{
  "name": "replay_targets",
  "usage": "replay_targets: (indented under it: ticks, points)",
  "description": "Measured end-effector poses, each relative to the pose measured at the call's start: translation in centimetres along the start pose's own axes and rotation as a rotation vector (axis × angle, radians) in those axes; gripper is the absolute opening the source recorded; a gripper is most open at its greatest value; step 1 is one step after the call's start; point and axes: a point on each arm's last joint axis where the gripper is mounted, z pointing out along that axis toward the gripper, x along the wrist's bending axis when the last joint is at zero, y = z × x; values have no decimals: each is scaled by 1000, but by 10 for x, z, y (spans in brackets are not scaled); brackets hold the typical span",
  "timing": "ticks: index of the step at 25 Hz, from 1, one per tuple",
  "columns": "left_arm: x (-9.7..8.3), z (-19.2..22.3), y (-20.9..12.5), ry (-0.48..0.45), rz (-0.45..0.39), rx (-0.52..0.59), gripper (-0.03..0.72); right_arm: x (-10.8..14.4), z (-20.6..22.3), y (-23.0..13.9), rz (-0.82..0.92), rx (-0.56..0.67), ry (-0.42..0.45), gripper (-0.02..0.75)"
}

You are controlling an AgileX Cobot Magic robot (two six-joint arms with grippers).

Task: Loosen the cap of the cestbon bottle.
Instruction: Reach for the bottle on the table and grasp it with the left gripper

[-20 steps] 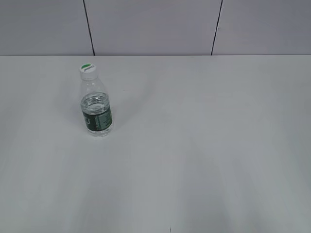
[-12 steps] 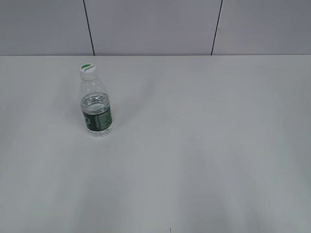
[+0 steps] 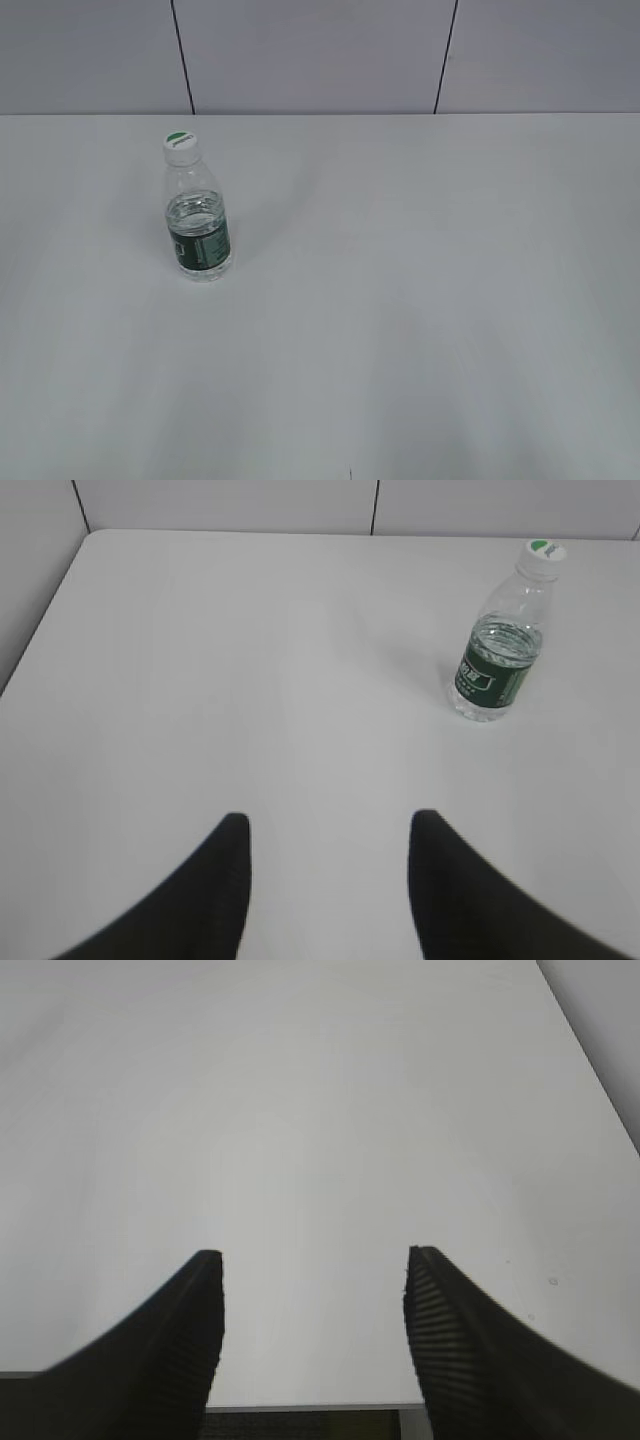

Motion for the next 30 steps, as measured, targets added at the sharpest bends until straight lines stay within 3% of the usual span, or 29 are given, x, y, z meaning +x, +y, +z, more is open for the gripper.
replay_targets:
  ticks: [8,13,15,24,30]
  points:
    - [0,0,1,-1,0,-14,330,0,0,0,0,0,0,441]
    - [-2,-8,29,-13,27,-283,330,0,0,0,0,0,0,441]
    - [-2,-5,39,-13,37,-342,330,0,0,0,0,0,0,441]
    - [-5,65,92,13,137,-337,330,0,0,0,0,0,0,441]
    - [-8,131,107,3,155,-286,330,0,0,0,0,0,0,441]
